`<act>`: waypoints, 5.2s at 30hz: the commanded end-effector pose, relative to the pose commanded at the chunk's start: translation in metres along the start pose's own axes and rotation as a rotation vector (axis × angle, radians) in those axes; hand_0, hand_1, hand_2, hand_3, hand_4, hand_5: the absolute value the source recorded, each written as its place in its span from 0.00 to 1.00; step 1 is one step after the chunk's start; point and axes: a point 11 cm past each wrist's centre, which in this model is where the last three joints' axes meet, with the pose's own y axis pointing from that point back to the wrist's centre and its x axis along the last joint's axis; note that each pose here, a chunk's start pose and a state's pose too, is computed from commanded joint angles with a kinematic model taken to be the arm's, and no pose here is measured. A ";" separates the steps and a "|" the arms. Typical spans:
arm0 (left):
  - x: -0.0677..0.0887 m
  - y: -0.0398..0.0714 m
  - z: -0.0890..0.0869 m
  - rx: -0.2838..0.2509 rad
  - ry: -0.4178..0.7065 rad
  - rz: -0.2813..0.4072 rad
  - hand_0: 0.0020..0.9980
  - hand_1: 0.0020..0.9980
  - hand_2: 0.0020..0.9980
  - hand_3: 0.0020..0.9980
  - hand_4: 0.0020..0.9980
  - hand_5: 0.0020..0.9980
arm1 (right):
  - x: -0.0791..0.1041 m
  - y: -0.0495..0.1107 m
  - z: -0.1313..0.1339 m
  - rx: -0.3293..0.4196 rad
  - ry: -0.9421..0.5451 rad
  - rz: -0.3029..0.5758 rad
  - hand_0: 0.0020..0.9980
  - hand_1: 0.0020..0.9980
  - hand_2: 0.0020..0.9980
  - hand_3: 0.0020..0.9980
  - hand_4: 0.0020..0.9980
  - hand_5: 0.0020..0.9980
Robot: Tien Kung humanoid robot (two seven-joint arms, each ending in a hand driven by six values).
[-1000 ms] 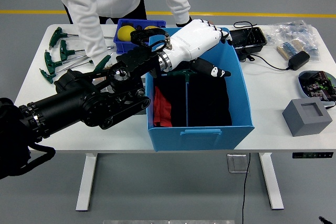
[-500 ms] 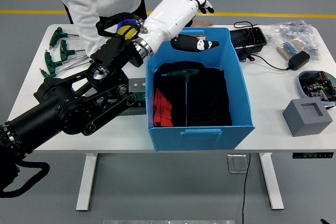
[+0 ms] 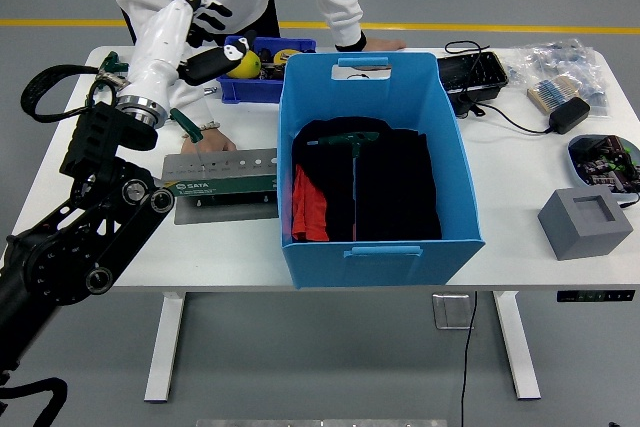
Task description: Lift tool from toolbox,place it in box,lift tool from toolbox,place it in box
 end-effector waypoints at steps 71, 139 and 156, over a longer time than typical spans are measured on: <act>-0.098 0.058 -0.101 0.698 1.141 -0.201 0.34 0.50 0.62 0.80 0.79 1.00 | -0.003 0.000 0.001 -0.004 0.008 -0.007 0.68 0.66 0.72 0.57 0.77 0.70; -0.063 0.040 0.004 0.521 1.376 -0.317 0.24 0.23 0.35 0.35 0.83 0.25 | -0.003 0.000 0.009 -0.020 0.011 -0.006 0.68 0.67 0.72 0.57 0.77 0.70; -0.084 0.050 0.055 0.455 1.365 -0.517 0.17 0.11 0.20 0.29 0.77 0.11 | -0.001 0.000 0.003 -0.007 0.005 -0.004 0.68 0.67 0.72 0.57 0.77 0.70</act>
